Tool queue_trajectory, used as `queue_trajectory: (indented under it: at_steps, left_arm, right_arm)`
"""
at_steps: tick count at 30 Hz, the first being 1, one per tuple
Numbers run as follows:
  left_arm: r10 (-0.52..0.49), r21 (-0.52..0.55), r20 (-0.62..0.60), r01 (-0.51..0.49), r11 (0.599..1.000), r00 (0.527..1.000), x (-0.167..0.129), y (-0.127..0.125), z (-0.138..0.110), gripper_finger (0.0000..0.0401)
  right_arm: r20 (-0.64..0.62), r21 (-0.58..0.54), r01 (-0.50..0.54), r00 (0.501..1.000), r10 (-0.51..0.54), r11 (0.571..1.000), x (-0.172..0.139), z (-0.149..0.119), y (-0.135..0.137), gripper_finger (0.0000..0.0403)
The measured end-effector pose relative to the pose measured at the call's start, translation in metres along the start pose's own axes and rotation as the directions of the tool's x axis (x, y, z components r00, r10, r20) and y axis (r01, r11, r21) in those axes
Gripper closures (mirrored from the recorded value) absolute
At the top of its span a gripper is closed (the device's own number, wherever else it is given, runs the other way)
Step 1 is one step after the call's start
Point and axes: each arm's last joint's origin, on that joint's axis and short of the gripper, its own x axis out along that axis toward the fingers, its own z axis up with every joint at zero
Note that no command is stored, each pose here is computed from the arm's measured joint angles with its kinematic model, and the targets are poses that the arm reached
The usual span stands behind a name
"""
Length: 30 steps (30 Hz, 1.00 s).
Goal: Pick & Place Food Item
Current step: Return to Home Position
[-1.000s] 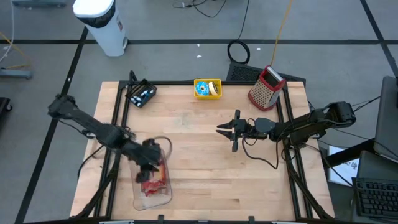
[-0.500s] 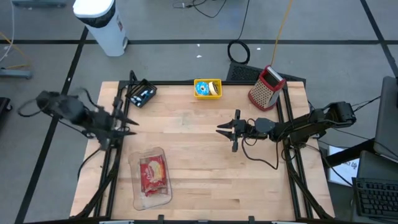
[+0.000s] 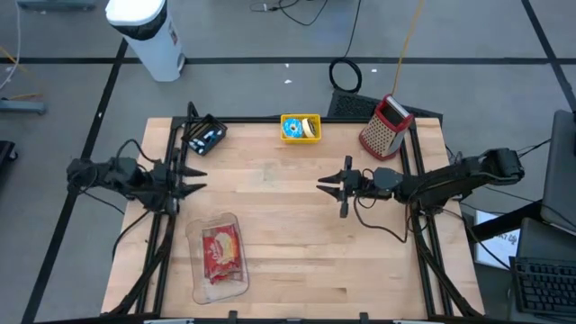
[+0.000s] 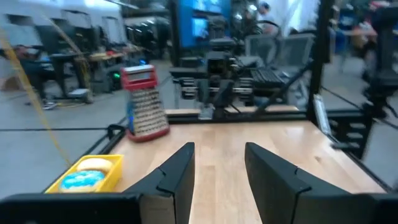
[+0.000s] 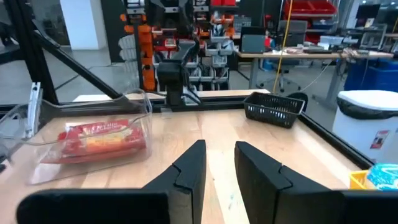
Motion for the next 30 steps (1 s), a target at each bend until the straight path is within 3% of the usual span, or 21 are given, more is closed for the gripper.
queue_trajectory:
  at_steps: [4,10,13,24,30]
  left_arm:
    - [0.034,-0.027,0.055,-0.033,0.999,0.998,-0.01,0.004,-0.019,0.0258]
    - [0.036,-0.013,0.029,-0.035,0.999,0.999,-0.003,0.004,-0.031,0.0258]
    - [0.04,0.002,-0.024,-0.04,0.999,0.999,0.005,0.002,-0.046,0.0258]
    - [0.01,-0.022,0.016,-0.009,1.0,1.0,0.021,0.003,-0.076,0.0258]
    - [-0.02,-0.045,0.034,0.022,0.999,0.999,0.025,0.007,-0.086,0.0258]
  right_arm:
    - [-0.028,0.01,0.0,1.0,0.001,1.0,-0.012,0.009,-0.002,0.0326]
    - [-0.043,-0.011,-0.002,0.999,0.001,1.0,-0.031,0.018,-0.005,0.0334]
    - [-0.019,-0.016,-0.002,1.0,0.001,1.0,-0.042,0.015,-0.006,0.0348]
    - [0.116,0.063,-0.007,0.993,-0.001,0.998,-0.083,-0.017,-0.013,0.0398]
    - [0.116,0.074,-0.007,0.993,-0.002,0.997,-0.089,-0.024,-0.015,0.04]
